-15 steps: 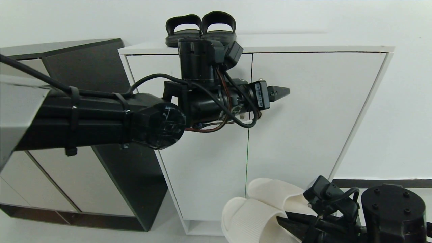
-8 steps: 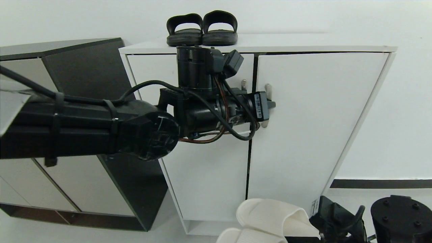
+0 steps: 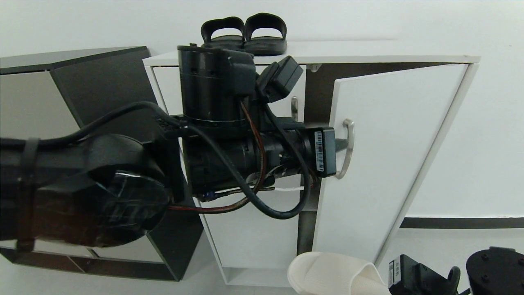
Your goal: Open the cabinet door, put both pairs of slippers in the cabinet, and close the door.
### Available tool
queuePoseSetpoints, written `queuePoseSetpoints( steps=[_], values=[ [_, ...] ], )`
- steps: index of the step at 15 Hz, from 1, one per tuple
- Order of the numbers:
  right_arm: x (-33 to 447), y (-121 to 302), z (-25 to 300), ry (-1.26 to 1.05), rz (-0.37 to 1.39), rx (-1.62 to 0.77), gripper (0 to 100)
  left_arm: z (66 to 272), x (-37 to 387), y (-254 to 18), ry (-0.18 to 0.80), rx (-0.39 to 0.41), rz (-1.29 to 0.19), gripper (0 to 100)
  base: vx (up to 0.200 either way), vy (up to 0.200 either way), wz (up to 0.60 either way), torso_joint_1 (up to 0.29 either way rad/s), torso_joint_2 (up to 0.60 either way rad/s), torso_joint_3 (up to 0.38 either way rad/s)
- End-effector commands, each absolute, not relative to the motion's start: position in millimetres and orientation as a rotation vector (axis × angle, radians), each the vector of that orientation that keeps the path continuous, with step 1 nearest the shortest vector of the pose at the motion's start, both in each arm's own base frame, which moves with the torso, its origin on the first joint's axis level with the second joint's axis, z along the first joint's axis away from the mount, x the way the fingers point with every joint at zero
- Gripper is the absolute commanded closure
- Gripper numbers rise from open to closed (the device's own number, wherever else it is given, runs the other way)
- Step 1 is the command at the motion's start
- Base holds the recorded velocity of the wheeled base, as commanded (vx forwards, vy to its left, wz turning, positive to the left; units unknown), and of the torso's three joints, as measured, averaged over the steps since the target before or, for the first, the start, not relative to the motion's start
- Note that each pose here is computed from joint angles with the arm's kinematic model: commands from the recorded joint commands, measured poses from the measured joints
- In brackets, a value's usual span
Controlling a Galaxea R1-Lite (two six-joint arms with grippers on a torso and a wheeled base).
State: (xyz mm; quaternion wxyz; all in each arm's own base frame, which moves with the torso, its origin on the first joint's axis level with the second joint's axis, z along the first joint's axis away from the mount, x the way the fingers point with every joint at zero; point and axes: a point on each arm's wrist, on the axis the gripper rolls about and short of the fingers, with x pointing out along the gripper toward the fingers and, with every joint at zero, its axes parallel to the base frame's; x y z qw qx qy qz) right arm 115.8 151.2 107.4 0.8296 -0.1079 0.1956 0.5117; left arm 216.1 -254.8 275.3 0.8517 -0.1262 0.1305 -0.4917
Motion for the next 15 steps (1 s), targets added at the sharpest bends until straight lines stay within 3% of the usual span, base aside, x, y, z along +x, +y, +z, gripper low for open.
queuePoseSetpoints(
  steps=[1, 4, 7, 9, 12, 15],
  values=[
    [115, 151, 107, 0.417, 1.086, -0.23, 100, 289, 192, -236, 0.241, -0.277, -1.063, 100, 0.0, 0.0, 0.0, 0.0, 0.0, 0.0],
    [116, 151, 106, 0.423, 1.086, -0.234, 100, 292, 179, -215, 0.227, -0.282, -1.053, 100, 0.0, 0.0, 0.0, 0.0, 0.0, 0.0],
    [116, 151, 106, 0.421, 1.083, -0.236, 100, 291, 192, -206, 0.225, -0.285, -1.0, 100, 0.0, 0.0, 0.0, 0.0, 0.0, 0.0],
    [116, 151, 105, 0.424, 1.08, -0.237, 100, 286, 210, -215, 0.207, -0.283, -0.98, 100, 0.0, 0.0, 0.0, 0.0, 0.0, 0.0],
    [116, 151, 105, 0.427, 1.08, -0.238, 100, 270, 250, -237, 0.062, -0.326, -0.975, 100, 0.0, 0.0, 0.0, 0.0, 0.0, 0.0],
    [115, 152, 104, 0.428, 1.087, -0.241, 100, 261, 266, -240, 0.11, -0.313, -0.953, 100, 0.0, 0.0, 0.0, 0.0, 0.0, 0.0]
  ],
)
